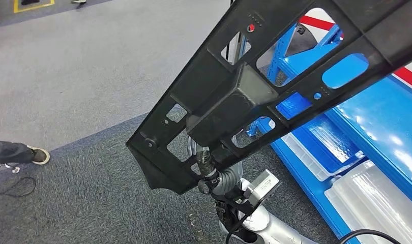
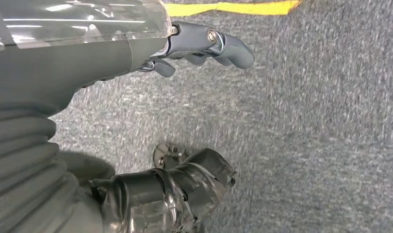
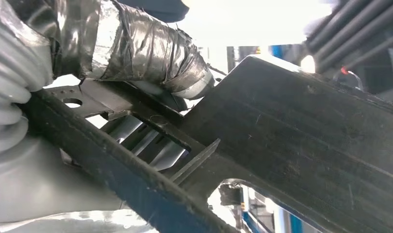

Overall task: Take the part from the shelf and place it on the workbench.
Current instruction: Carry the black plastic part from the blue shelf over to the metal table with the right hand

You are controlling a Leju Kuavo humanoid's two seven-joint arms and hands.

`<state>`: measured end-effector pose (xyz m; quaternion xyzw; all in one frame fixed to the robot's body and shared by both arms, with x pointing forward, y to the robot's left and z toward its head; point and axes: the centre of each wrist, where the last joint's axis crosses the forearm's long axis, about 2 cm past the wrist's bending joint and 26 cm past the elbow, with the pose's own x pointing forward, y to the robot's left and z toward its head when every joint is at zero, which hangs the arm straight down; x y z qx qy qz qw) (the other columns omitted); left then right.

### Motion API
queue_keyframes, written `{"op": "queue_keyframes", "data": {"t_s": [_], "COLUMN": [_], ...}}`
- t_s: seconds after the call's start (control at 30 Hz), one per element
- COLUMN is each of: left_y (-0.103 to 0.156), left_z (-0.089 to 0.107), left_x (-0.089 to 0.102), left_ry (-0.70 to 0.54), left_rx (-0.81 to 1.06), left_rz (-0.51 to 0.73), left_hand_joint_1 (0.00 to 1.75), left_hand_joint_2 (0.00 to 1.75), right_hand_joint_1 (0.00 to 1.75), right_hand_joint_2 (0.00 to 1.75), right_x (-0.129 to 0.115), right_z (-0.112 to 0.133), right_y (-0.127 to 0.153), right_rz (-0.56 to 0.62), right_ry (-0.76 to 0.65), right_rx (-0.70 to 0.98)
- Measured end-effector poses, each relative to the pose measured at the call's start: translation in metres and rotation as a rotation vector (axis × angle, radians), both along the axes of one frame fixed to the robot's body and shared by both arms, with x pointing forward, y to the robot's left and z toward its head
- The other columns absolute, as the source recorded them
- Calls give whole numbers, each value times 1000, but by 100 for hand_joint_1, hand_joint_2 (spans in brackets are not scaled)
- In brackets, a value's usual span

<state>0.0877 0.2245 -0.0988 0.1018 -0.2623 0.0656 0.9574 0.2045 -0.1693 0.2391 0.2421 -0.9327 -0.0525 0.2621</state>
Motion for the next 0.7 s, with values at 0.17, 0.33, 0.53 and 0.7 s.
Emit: {"op": "queue_keyframes", "data": {"t_s": [0.17, 0.33, 0.53, 0.7], "left_y": [3, 3, 5, 9], "left_z": [0, 1, 1, 1], "left_x": [1, 7, 10, 9], "left_ry": [4, 1, -1, 3], "left_rx": [10, 16, 24, 35], "left_rz": [-49, -94, -116, -125], "left_hand_joint_1": [0, 0, 0, 0], "left_hand_joint_2": [175, 175, 175, 175], "right_hand_joint_1": [175, 175, 175, 175], "right_hand_joint_2": [175, 175, 175, 175], "right_x": [-5, -10, -11, -11], "right_z": [2, -2, -1, 0], "right_y": [-2, -5, -6, -6], "right_rz": [-39, -67, -75, -83], "right_ry": [3, 19, 11, 12], "right_rx": [1, -1, -5, -1]}}
